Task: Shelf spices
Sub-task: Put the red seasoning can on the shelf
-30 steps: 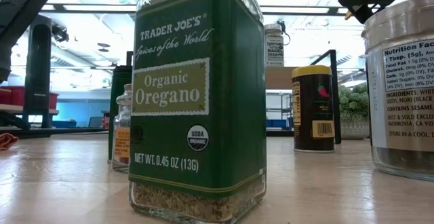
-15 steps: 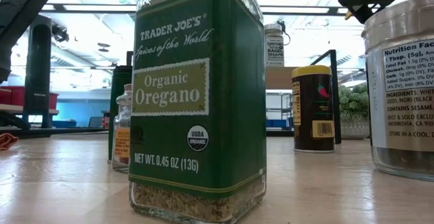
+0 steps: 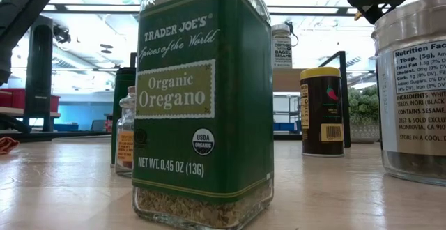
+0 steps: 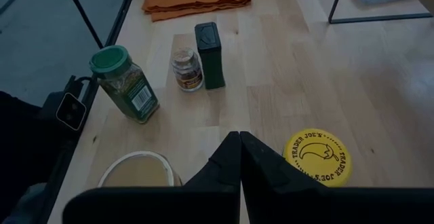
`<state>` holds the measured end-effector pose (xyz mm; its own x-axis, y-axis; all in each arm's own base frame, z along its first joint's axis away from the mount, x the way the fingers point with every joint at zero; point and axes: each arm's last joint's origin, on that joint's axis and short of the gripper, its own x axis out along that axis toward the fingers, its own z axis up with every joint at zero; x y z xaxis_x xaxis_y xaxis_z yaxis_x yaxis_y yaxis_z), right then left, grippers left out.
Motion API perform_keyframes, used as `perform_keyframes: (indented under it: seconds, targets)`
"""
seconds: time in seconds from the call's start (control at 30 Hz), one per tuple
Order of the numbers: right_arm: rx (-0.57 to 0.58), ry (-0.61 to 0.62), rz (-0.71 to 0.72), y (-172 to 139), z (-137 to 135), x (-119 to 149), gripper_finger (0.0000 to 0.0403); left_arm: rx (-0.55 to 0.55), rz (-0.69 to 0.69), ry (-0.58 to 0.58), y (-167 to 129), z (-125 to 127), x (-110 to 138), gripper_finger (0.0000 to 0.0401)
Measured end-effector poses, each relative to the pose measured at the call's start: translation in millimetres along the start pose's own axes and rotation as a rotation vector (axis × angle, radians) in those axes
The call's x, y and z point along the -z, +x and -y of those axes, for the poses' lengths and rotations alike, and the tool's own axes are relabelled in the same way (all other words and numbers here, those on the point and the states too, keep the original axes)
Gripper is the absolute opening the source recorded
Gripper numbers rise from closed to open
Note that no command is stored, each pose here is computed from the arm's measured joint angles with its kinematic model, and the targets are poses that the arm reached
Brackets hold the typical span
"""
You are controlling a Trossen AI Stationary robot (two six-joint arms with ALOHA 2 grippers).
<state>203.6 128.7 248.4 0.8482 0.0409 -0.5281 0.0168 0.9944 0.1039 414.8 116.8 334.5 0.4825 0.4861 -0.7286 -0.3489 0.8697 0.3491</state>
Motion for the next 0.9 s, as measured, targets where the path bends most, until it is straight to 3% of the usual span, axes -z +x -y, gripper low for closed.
perform_keyframes:
  seconds: [0.57, 0.9]
  targets:
    - [-0.001, 0.0, 0.0, 0.0, -0.1, -0.1, 0.0001, -0.015, 0.022, -0.004, -5.9, -1.5, -4.7, 0.0]
    - [-0.001, 0.0, 0.001, 0.0, -0.1, -0.1, 0.0002, -0.079, 0.111, 0.014, -36.2, -28.8, -23.2, 0.0]
